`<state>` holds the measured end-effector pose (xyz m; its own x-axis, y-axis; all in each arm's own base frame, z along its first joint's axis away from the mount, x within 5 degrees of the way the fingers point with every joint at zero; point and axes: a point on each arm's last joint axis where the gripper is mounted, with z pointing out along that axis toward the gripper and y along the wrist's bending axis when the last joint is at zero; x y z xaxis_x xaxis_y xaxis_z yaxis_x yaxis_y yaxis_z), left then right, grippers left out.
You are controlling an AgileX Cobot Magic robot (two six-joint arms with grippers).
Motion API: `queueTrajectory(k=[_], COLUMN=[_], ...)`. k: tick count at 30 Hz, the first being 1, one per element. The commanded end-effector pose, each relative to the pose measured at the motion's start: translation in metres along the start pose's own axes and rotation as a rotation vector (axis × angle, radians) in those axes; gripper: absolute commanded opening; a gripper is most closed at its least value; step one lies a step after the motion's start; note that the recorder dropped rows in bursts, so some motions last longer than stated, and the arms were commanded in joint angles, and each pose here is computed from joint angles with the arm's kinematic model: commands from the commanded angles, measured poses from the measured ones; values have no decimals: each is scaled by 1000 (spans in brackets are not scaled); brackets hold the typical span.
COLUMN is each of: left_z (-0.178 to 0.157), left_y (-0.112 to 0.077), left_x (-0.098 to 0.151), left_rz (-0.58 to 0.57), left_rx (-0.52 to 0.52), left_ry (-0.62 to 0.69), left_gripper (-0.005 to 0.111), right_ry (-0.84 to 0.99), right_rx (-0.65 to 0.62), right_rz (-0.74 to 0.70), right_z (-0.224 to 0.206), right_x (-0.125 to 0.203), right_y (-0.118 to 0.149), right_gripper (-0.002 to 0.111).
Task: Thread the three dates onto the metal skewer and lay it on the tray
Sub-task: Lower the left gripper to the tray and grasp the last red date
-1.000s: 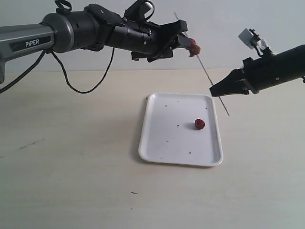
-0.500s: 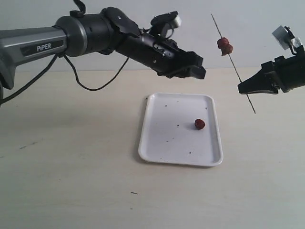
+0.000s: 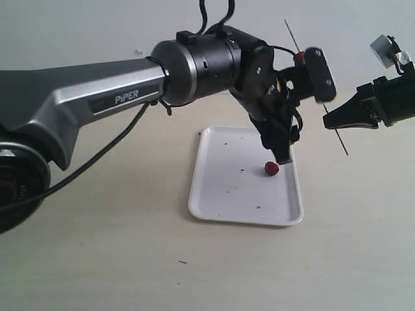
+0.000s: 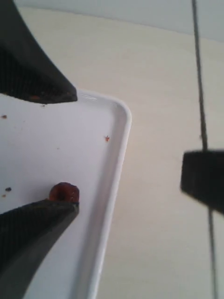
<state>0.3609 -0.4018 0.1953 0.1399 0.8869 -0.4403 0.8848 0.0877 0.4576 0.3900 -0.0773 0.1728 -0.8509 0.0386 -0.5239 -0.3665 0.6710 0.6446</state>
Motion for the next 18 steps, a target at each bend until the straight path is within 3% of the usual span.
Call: queueTrajectory(k=[1,8,14,18], left_z=[20,47,56,60], left_y=[-13,-26,-30,-31], left_x=[5,19,23,26], left_rz=[300,580,684,695], left_rx=[26,81,86,92], left_ry=[31,62,58,65], left_gripper=[60,59,59,59], right_ry=[43,52,47,39], right_rx=[17,35,33,25], right_rz=[-33,-13,-10,-6], right_z=[-5,-6,-6,-6], right_x=[3,5,4,3], right_y=[0,-3,-2,-2], right_gripper=[0,0,0,0])
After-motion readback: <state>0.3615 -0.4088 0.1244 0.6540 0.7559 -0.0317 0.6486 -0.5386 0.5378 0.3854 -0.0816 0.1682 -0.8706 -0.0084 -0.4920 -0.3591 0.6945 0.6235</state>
